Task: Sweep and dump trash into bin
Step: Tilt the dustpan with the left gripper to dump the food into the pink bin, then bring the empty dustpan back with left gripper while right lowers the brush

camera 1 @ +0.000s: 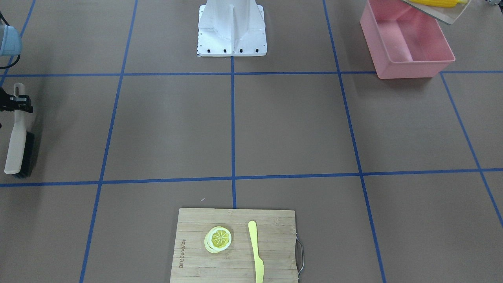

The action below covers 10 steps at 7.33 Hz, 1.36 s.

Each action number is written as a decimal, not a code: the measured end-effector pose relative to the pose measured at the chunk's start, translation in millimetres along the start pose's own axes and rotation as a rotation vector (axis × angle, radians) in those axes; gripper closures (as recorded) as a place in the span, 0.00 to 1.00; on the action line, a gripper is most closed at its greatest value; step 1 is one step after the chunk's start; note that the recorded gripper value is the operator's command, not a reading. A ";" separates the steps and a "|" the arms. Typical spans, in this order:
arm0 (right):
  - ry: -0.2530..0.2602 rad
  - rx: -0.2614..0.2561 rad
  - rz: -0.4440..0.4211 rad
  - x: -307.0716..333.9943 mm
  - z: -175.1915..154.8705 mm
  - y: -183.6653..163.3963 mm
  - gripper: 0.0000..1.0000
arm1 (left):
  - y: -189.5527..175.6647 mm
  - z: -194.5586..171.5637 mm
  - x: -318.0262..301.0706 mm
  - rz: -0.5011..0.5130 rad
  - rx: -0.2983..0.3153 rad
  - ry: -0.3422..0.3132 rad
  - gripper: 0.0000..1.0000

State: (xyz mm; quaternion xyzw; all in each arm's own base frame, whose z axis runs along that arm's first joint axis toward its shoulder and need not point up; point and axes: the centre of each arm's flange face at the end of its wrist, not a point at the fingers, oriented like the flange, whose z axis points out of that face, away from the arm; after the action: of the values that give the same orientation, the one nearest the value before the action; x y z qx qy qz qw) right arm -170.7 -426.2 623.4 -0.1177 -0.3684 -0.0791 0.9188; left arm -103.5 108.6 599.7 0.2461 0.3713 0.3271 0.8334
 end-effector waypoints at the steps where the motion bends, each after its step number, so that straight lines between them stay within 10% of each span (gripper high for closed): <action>1: -0.001 -0.001 -0.001 0.1 1.1 -0.7 0.44 | -4.6 0.7 -2.4 -0.003 -0.020 0.005 1.00; 4: -0.004 0.002 -0.006 -3.6 0.0 -3.6 0.01 | -14.6 -0.1 -3.8 -0.032 -0.059 0.017 1.00; 10: -0.012 0.013 -0.015 -9.5 -6.4 -2.7 0.01 | -13.4 3.1 -3.1 0.026 -0.045 0.014 1.00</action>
State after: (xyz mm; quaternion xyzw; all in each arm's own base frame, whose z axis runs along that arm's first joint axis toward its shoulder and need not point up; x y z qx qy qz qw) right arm -173.9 -430.0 612.7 -0.1095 -0.3752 -0.0831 0.9167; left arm -97.8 97.0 594.2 0.2300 0.3665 0.3480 0.8316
